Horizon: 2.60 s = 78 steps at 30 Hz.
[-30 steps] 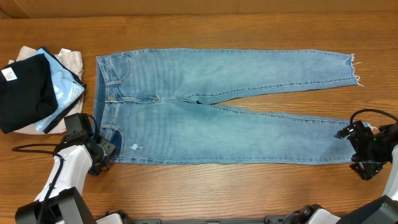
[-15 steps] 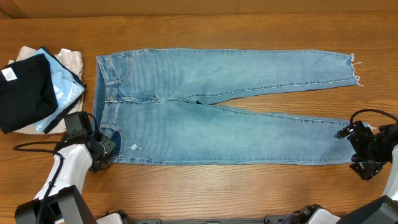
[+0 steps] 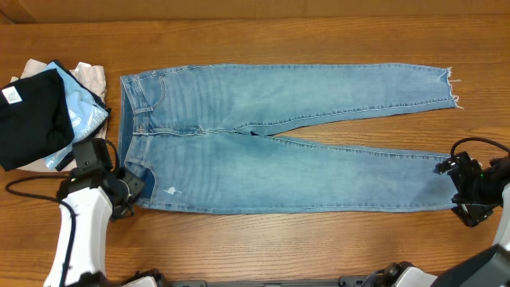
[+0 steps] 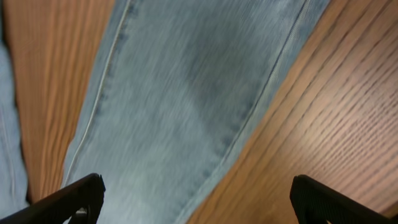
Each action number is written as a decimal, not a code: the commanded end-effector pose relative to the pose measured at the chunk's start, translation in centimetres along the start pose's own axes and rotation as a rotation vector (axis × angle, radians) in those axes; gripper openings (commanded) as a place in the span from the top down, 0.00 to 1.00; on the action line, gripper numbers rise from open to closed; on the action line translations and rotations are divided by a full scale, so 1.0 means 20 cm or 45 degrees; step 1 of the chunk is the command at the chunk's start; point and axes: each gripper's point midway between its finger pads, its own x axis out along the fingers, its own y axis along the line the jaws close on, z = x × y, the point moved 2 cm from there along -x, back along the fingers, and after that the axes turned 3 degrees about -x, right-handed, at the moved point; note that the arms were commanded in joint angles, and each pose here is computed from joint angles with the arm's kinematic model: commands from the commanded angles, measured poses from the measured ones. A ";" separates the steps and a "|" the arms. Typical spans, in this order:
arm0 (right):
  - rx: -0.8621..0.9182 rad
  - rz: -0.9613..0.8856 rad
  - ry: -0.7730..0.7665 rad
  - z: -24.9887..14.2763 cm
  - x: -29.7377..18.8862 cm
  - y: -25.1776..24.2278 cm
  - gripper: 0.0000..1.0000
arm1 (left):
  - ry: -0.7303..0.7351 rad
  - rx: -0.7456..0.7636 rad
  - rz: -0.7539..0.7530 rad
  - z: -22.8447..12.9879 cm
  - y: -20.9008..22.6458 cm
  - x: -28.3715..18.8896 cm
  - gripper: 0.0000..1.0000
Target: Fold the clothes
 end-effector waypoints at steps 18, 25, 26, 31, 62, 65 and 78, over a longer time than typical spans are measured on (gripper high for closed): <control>0.336 -0.050 -0.040 0.31 0.32 -0.28 0.00 | -0.031 0.085 -0.020 0.02 0.00 -0.09 0.95; 0.382 -0.115 0.007 0.30 0.40 -0.33 0.01 | -0.022 0.090 -0.013 0.01 0.00 -0.09 0.95; 0.381 -0.114 0.004 0.30 0.41 -0.33 0.03 | -0.021 0.090 -0.013 0.01 0.00 -0.09 0.95; 0.376 -0.110 -0.022 0.33 0.42 -0.33 0.24 | -0.007 0.095 -0.005 0.00 0.01 -0.09 0.95; 0.311 0.113 -0.247 0.52 -0.35 -0.03 0.96 | -0.073 0.256 -0.052 0.06 -0.03 -0.56 0.96; 0.303 0.123 -0.278 0.51 -0.44 -0.01 0.96 | -0.104 0.260 -0.060 0.02 0.00 -0.62 0.96; 0.264 0.133 -0.347 0.41 -0.65 0.01 0.96 | -0.261 0.259 -0.155 -0.11 0.09 -0.83 0.96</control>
